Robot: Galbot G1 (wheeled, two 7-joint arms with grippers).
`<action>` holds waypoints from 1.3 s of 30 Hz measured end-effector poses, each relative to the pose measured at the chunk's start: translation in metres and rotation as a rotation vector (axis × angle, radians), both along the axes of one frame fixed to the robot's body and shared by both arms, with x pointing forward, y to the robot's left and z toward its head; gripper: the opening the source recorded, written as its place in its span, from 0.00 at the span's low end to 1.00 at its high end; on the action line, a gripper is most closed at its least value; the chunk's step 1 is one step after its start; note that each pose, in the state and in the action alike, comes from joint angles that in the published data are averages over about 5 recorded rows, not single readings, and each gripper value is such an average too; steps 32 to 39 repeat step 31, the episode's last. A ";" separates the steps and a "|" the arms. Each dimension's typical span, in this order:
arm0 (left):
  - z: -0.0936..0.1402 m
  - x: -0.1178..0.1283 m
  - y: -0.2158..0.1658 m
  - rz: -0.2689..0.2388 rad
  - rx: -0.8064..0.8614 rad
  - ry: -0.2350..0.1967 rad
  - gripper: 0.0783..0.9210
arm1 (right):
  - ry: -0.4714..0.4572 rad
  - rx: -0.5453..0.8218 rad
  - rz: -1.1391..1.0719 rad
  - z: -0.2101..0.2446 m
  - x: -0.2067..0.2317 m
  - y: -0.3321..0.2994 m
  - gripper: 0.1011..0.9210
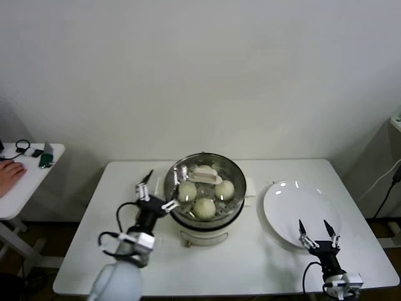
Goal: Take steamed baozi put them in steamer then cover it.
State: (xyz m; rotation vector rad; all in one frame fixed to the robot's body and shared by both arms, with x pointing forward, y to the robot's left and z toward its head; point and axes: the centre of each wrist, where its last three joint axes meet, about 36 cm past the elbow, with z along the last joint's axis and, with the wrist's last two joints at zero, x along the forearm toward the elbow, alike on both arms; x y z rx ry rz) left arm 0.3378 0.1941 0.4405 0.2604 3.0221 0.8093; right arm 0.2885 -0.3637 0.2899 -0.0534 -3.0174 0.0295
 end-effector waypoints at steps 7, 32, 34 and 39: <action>-0.043 -0.008 0.065 0.065 -0.228 0.065 0.88 | -0.011 0.005 -0.003 -0.005 0.000 0.002 0.88; -0.138 -0.047 0.117 0.181 -0.501 0.124 0.88 | -0.015 0.012 0.003 -0.010 -0.002 0.005 0.88; -0.138 -0.047 0.117 0.181 -0.501 0.124 0.88 | -0.015 0.012 0.003 -0.010 -0.002 0.005 0.88; -0.138 -0.047 0.117 0.181 -0.501 0.124 0.88 | -0.015 0.012 0.003 -0.010 -0.002 0.005 0.88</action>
